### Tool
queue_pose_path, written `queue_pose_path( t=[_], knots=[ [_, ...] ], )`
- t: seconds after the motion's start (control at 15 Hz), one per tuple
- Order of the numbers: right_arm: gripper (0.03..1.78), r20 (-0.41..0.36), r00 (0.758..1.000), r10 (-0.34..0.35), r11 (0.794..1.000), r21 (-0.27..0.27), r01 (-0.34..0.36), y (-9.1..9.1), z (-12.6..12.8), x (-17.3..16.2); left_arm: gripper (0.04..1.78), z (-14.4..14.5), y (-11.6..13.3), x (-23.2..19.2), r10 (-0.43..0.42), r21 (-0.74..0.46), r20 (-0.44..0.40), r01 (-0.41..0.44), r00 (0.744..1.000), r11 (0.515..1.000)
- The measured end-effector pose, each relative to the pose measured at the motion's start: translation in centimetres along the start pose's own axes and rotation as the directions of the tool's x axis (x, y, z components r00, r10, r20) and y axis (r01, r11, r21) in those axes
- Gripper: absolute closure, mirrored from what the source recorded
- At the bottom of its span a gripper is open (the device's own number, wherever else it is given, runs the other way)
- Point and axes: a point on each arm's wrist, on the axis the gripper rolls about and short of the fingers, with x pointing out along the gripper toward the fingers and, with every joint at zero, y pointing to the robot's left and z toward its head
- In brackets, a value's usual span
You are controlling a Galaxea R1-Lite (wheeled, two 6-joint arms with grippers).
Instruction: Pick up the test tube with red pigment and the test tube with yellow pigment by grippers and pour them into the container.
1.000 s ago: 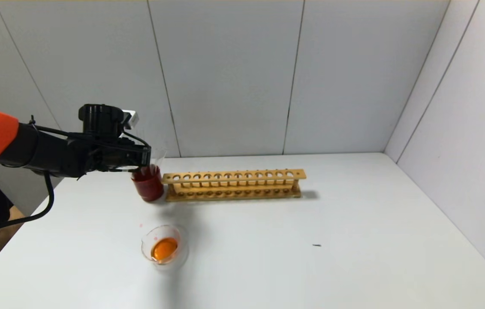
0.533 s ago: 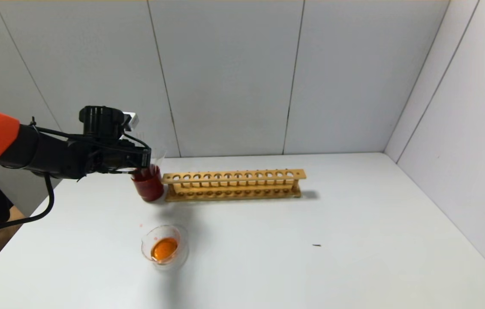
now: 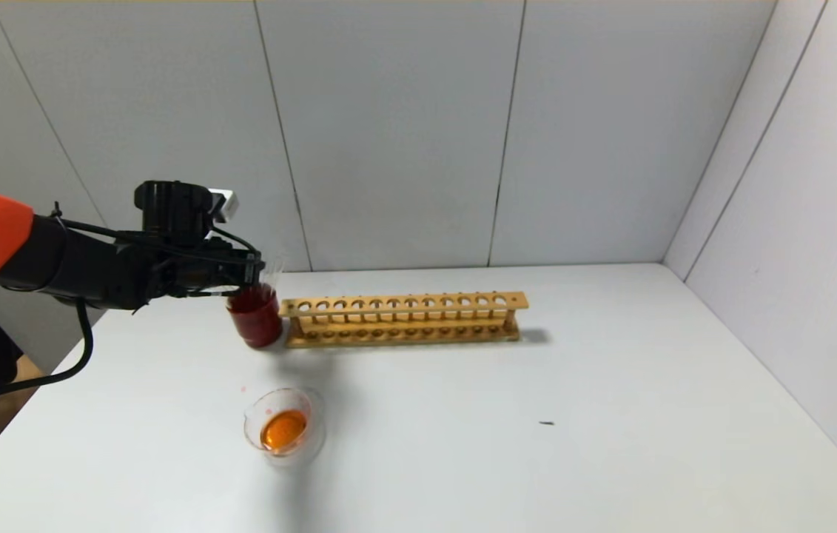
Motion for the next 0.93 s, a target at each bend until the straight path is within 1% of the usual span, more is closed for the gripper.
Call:
queue_pose_path(
  t=[0.13, 0.2, 0.27, 0.4, 0.53, 0.73, 0.93],
  knots=[
    [0.06, 0.000, 1.000, 0.000, 1.000, 0.000, 0.000, 0.0, 0.0, 0.0, 0.64, 0.1, 0.0, -0.1, 0.000, 0.000, 0.003, 0.000, 1.000, 1.000],
    [0.06, 0.000, 1.000, 0.000, 1.000, 0.000, 0.000, 0.0, 0.0, 0.0, 0.48, 0.1, 0.0, -0.1, 0.000, 0.000, 0.004, 0.000, 1.000, 1.000],
    [0.06, 0.000, 1.000, 0.000, 1.000, 0.000, 0.000, 0.0, 0.0, 0.0, 0.35, 0.2, 0.0, -0.2, 0.000, 0.000, 0.006, 0.000, 1.000, 1.000],
    [0.06, 0.000, 1.000, -0.001, 1.000, 0.000, 0.001, 0.0, 0.0, 0.0, 0.17, 0.3, 0.0, -0.3, 0.000, 0.000, 0.012, 0.000, 1.000, 1.000],
    [0.06, 0.000, 1.000, 0.000, 1.000, 0.000, 0.000, 0.0, 0.0, 0.0, 0.08, 0.7, 0.0, -0.6, 0.000, 0.004, 0.023, 0.000, 1.000, 1.000],
    [0.06, 0.000, 1.000, 0.000, 1.000, 0.000, 0.000, 0.0, 0.0, 0.0, 0.07, 1.2, 0.1, -0.9, 0.000, 0.005, 0.042, -0.001, 0.999, 1.000],
    [0.06, 0.000, 1.000, 0.000, 1.000, 0.000, 0.000, 0.0, 0.0, 0.0, 0.07, 2.7, 0.1, -1.8, 0.004, 0.006, 0.081, -0.004, 0.997, 1.000]
  ],
)
